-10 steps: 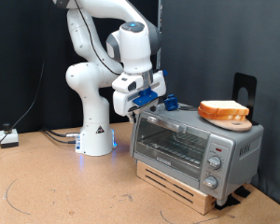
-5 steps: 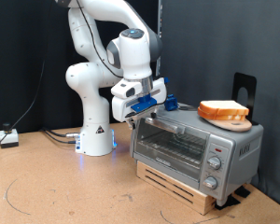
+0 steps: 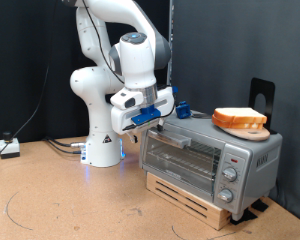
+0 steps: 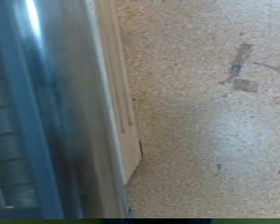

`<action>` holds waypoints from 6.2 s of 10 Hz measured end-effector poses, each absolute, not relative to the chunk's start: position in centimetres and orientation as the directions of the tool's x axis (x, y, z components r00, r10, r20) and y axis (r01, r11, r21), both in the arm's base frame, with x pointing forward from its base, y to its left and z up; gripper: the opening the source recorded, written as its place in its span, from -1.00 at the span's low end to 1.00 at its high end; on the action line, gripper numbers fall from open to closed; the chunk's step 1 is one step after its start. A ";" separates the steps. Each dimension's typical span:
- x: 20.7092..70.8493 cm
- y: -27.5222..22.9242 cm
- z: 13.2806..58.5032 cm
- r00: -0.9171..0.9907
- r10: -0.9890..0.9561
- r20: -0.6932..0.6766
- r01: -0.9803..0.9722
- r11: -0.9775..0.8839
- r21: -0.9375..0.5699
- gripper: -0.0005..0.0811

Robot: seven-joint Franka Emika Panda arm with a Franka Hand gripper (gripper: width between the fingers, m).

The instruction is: Make a piece of toast with the oven

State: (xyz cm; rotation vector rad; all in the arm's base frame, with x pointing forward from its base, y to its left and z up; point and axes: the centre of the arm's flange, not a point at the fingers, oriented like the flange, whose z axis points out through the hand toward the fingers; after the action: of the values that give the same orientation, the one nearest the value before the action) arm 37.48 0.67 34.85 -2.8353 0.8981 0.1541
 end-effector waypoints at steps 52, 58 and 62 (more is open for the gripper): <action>27.7 3.6 53.6 0.852 0.455 0.258 0.522 -0.708 -0.475 0.99; 27.2 4.6 51.9 0.852 0.388 0.352 0.518 -0.724 -0.455 0.99; 25.3 7.0 47.5 0.810 0.449 0.377 0.580 -0.705 -0.408 0.99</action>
State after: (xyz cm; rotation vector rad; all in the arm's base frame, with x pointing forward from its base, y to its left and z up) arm 25.32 6.97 47.50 -2.4756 -0.7612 -0.3403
